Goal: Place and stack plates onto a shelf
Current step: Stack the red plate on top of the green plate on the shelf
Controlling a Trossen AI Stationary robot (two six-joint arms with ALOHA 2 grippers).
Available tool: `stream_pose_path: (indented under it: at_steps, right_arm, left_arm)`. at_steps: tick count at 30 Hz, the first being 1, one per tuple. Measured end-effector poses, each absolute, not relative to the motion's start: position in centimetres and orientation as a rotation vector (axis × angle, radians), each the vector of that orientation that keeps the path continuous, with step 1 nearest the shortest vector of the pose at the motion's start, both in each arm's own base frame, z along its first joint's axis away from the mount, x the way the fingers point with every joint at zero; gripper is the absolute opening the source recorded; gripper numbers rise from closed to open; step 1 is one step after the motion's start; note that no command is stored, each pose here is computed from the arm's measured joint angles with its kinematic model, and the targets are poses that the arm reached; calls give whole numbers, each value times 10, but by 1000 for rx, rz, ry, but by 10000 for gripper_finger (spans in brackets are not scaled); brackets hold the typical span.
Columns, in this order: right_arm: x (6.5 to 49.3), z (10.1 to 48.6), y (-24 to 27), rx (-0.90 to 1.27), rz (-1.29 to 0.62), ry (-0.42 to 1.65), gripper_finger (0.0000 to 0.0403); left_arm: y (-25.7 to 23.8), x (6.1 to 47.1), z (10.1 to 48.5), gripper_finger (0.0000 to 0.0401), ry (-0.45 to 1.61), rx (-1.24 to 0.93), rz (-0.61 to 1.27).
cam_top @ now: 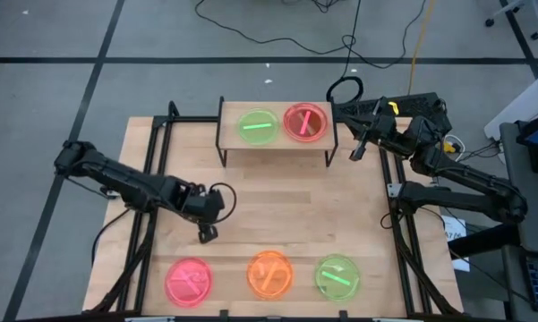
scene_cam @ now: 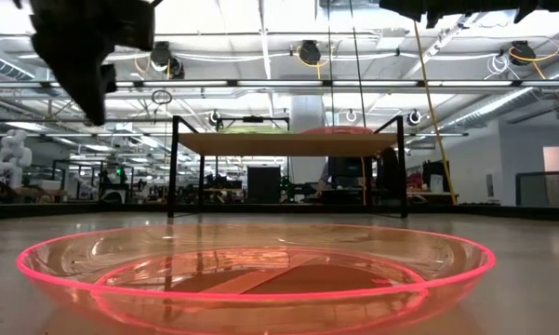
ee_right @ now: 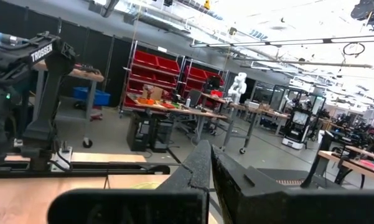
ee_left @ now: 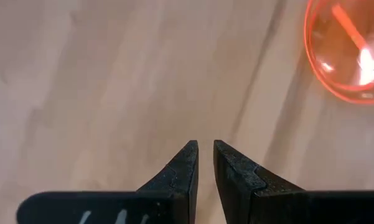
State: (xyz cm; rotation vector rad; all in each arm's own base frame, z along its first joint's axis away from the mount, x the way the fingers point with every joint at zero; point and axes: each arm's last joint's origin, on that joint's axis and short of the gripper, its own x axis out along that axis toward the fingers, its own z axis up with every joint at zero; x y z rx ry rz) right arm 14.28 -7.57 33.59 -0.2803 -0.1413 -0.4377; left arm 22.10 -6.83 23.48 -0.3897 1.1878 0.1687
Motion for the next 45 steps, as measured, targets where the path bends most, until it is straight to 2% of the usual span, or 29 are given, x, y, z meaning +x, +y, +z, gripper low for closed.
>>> stream_pose_path:
  at_steps: [8,11,22,34,45]
  right_arm:
    - [143,336,-76,-274,-436,-143,0]
    - [143,336,-75,-275,-418,-141,0]
    - [143,335,-75,-267,-406,-139,0]
    - [144,335,-74,-268,-383,-136,0]
    - [144,334,-74,-265,-382,-128,0]
  left_arm:
    - [-79,199,206,56,1355,-556,142]
    - [-82,191,204,56,1381,-589,75]
    - [-102,179,210,56,1372,-539,-20]
    - [-116,162,152,56,1312,-687,-110]
    - [-124,154,148,56,1306,-595,-176]
